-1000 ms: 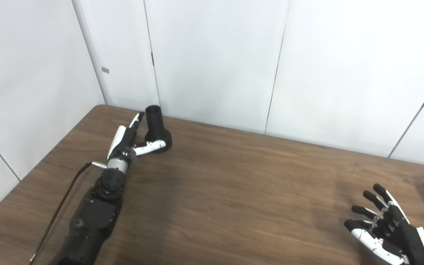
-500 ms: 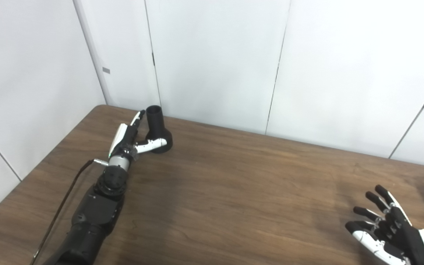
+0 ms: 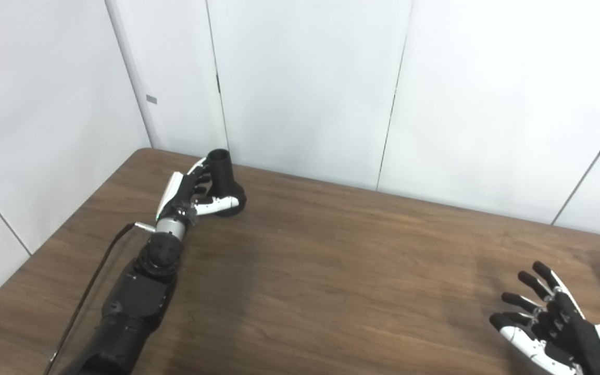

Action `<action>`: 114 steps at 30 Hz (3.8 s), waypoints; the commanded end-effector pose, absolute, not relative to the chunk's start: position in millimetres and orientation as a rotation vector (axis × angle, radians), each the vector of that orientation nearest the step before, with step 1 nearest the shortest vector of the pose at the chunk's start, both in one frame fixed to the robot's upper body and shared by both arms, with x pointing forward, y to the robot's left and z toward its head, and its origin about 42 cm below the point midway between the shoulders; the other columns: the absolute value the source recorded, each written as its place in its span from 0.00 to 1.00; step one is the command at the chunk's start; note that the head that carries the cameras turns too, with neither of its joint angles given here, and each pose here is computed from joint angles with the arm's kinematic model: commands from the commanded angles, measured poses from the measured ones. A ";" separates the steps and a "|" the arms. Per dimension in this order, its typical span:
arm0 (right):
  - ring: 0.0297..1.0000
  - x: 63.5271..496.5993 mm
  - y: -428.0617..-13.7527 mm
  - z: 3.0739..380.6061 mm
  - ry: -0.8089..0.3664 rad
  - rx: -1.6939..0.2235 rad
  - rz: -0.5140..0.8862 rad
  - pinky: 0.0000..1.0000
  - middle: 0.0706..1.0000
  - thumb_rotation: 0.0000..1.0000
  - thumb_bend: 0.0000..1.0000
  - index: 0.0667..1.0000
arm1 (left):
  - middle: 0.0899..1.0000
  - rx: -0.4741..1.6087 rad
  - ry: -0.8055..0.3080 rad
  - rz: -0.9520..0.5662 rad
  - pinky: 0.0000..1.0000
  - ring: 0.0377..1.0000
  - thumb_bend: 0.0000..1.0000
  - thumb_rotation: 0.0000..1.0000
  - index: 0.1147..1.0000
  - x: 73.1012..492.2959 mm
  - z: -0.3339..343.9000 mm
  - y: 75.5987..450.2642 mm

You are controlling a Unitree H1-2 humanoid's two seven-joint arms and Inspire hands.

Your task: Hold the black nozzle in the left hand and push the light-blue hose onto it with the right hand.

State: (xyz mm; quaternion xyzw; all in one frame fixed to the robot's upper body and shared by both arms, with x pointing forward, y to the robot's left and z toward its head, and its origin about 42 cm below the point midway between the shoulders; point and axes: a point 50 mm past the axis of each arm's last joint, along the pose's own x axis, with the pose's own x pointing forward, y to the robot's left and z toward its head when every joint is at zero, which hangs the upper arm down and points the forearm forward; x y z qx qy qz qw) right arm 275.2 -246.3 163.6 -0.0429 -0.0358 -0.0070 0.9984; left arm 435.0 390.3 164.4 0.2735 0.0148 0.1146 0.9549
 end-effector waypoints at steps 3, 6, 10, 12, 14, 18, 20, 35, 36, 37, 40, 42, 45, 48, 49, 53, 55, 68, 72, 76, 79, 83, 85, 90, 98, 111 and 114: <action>0.72 275.9 -246.0 180.8 -0.154 -0.088 -0.017 0.57 0.86 0.00 0.44 0.90 | 0.83 0.577 0.040 0.180 0.76 0.81 0.86 0.17 0.87 443.3 164.9 376.7; 0.70 275.7 -246.3 180.7 -0.164 -0.080 -0.011 0.55 0.85 0.00 0.44 0.90 | 0.76 0.638 0.034 0.209 0.67 0.73 0.86 0.11 0.81 447.3 158.7 371.8; 0.70 274.5 -247.0 181.4 -0.169 -0.073 -0.008 0.56 0.86 0.00 0.43 0.90 | 0.73 0.765 0.026 0.242 0.60 0.69 0.83 0.02 0.75 450.9 145.1 362.7; 0.70 274.4 -247.9 181.2 -0.170 -0.072 -0.010 0.54 0.86 0.00 0.43 0.90 | 0.68 0.850 0.004 0.254 0.56 0.64 0.83 0.00 0.68 451.4 137.2 357.9; 0.69 273.6 -247.6 181.9 -0.169 -0.067 -0.012 0.54 0.86 0.00 0.43 0.90 | 0.62 0.898 -0.013 0.262 0.51 0.58 0.81 0.00 0.64 451.4 131.0 355.0; 0.68 273.7 -247.4 182.8 -0.166 -0.064 -0.020 0.53 0.85 0.00 0.44 0.89 | 0.44 0.953 -0.069 0.280 0.41 0.40 0.53 0.00 0.48 449.7 118.2 350.4; 0.68 273.7 -246.5 183.9 -0.160 -0.057 -0.027 0.53 0.85 0.00 0.45 0.89 | 0.43 0.991 -0.077 0.271 0.40 0.40 0.51 0.00 0.44 448.5 113.3 349.2; 0.68 276.0 -245.8 183.2 -0.159 -0.070 -0.028 0.53 0.86 0.00 0.45 0.90 | 0.43 1.017 -0.091 0.179 0.39 0.38 0.50 0.00 0.43 432.1 96.2 340.0; 0.67 276.1 -245.5 182.6 -0.157 -0.070 -0.031 0.53 0.86 0.00 0.46 0.90 | 0.44 1.019 -0.102 0.163 0.40 0.39 0.50 0.00 0.43 429.8 94.7 336.3; 0.67 276.0 -245.2 182.0 -0.156 -0.072 -0.033 0.54 0.86 0.00 0.46 0.90 | 0.44 1.020 -0.114 0.146 0.40 0.39 0.50 0.00 0.42 427.3 93.3 331.3; 0.70 276.2 -245.0 179.7 -0.152 -0.075 -0.032 0.58 0.86 0.00 0.48 0.90 | 0.41 1.029 -0.155 0.085 0.35 0.35 0.50 0.00 0.47 420.6 90.0 315.4; 0.70 276.9 -244.8 178.2 -0.143 -0.073 -0.034 0.60 0.86 0.00 0.50 0.90 | 0.41 1.021 -0.182 0.051 0.34 0.35 0.50 0.00 0.48 416.7 88.3 306.9; 0.68 279.6 -247.3 171.3 -0.159 -0.088 -0.030 0.58 0.83 0.00 0.54 0.88 | 0.41 0.990 -0.244 -0.021 0.33 0.34 0.50 0.00 0.48 408.2 82.6 285.7; 0.67 283.1 -248.3 164.7 -0.169 -0.093 -0.026 0.57 0.81 0.00 0.58 0.87 | 0.40 0.955 -0.263 -0.086 0.33 0.34 0.50 0.00 0.48 401.0 78.7 267.5; 0.66 284.5 -249.0 162.2 -0.175 -0.101 -0.023 0.56 0.81 0.03 0.59 0.87 | 0.41 0.953 -0.271 -0.114 0.34 0.35 0.50 0.00 0.48 397.8 77.6 259.4; 0.63 292.1 -252.7 149.8 -0.201 -0.104 -0.007 0.50 0.78 0.18 0.66 0.84 | 0.42 0.921 -0.327 -0.223 0.35 0.36 0.50 0.00 0.47 383.9 75.4 224.0; 0.62 293.3 -253.0 146.7 -0.202 -0.114 -0.012 0.49 0.77 0.23 0.69 0.82 | 0.43 0.901 -0.351 -0.271 0.35 0.36 0.50 0.00 0.46 378.3 74.5 208.5; 0.60 295.8 -247.6 147.2 -0.238 -0.072 -0.051 0.49 0.74 0.21 0.68 0.78 | 0.42 0.805 -0.419 -0.496 0.36 0.38 0.50 0.00 0.43 349.5 60.7 140.8; 0.60 296.3 -247.8 148.9 -0.235 -0.075 -0.053 0.49 0.73 0.22 0.68 0.78 | 0.42 0.832 -0.438 -0.552 0.34 0.38 0.50 0.00 0.45 346.9 58.4 131.7; 0.60 297.5 -252.8 153.5 -0.252 -0.094 -0.059 0.50 0.73 0.25 0.71 0.78 | 0.41 0.844 -0.430 -0.597 0.34 0.39 0.50 0.00 0.43 344.1 52.8 127.9; 0.60 300.6 -262.8 161.1 -0.296 -0.112 -0.056 0.50 0.73 0.26 0.72 0.78 | 0.41 0.856 -0.418 -0.625 0.35 0.41 0.51 0.00 0.43 341.6 47.0 127.5; 0.60 308.0 -285.5 179.3 -0.334 -0.186 -0.048 0.52 0.74 0.28 0.77 0.80 | 0.40 0.879 -0.390 -0.652 0.35 0.40 0.51 0.00 0.43 341.0 38.8 130.1; 0.61 313.1 -295.0 197.2 -0.362 -0.229 -0.041 0.54 0.74 0.32 0.81 0.79 | 0.40 0.886 -0.374 -0.667 0.35 0.41 0.51 0.00 0.43 340.4 35.3 132.2; 0.57 314.8 -300.7 261.6 -0.425 -0.370 -0.055 0.49 0.72 0.21 0.76 0.78 | 0.41 0.922 -0.347 -0.707 0.35 0.39 0.51 0.00 0.43 339.0 30.8 140.8; 0.54 315.8 -323.3 336.1 -0.425 -0.622 -0.162 0.48 0.67 0.03 0.70 0.72 | 0.40 0.924 -0.306 -0.697 0.36 0.39 0.51 0.00 0.43 334.9 24.8 158.1; 0.80 356.4 -433.1 335.6 -0.243 -0.785 -0.317 0.73 0.82 0.21 0.81 0.83 | 0.42 0.912 -0.298 -0.686 0.39 0.42 0.51 0.00 0.42 336.7 25.6 170.1; 0.83 363.0 -447.3 324.2 -0.207 -0.750 -0.300 0.78 0.84 0.30 0.85 0.85 | 0.41 0.904 -0.305 -0.680 0.38 0.42 0.51 0.00 0.42 336.3 26.5 170.0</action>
